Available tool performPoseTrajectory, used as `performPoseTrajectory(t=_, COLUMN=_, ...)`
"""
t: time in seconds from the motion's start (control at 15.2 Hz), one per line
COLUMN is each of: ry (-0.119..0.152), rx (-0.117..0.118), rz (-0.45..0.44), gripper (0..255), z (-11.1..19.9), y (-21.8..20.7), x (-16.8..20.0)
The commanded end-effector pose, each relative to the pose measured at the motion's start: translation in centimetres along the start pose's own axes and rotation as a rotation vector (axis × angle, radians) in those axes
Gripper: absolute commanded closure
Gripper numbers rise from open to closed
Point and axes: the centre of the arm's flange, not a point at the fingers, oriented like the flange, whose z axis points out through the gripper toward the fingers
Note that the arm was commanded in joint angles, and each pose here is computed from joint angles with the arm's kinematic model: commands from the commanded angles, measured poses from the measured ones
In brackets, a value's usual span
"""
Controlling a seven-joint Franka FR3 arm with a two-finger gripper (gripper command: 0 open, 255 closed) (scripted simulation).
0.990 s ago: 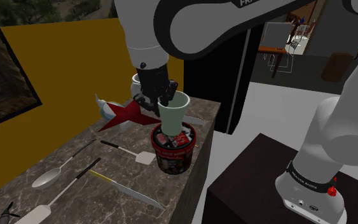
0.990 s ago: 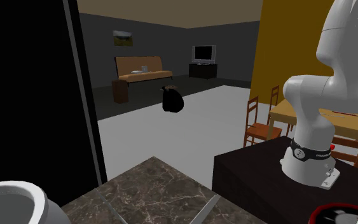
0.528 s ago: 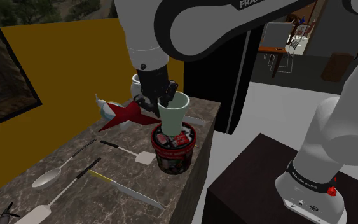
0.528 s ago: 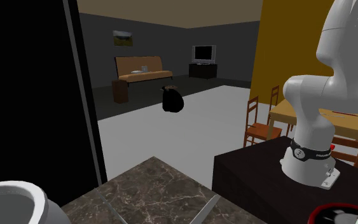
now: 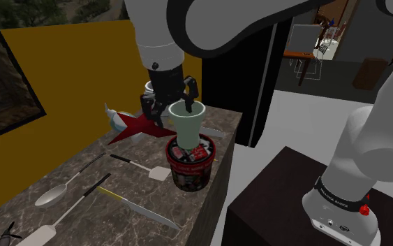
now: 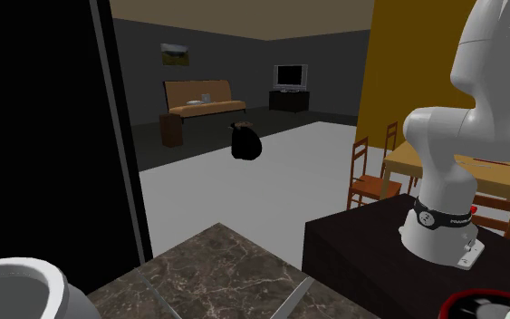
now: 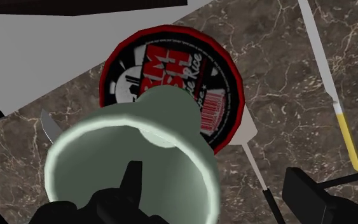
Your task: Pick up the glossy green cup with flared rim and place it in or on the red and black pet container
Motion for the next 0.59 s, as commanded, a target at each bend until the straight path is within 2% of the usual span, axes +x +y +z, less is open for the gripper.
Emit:
performPoseTrajectory(t=0.0, ry=0.0, rx=-0.001, rz=0.0, gripper=0, z=-2.4, y=0.1, x=0.0)
performPoseTrajectory(t=0.07, ry=0.0, rx=-0.001, rz=0.0, gripper=0, z=-3.4, y=0.1, x=0.0)
performPoseTrajectory(t=0.53, ry=0.0, rx=-0.001, rz=0.0, gripper=0, z=-3.4, y=0.1, x=0.0)
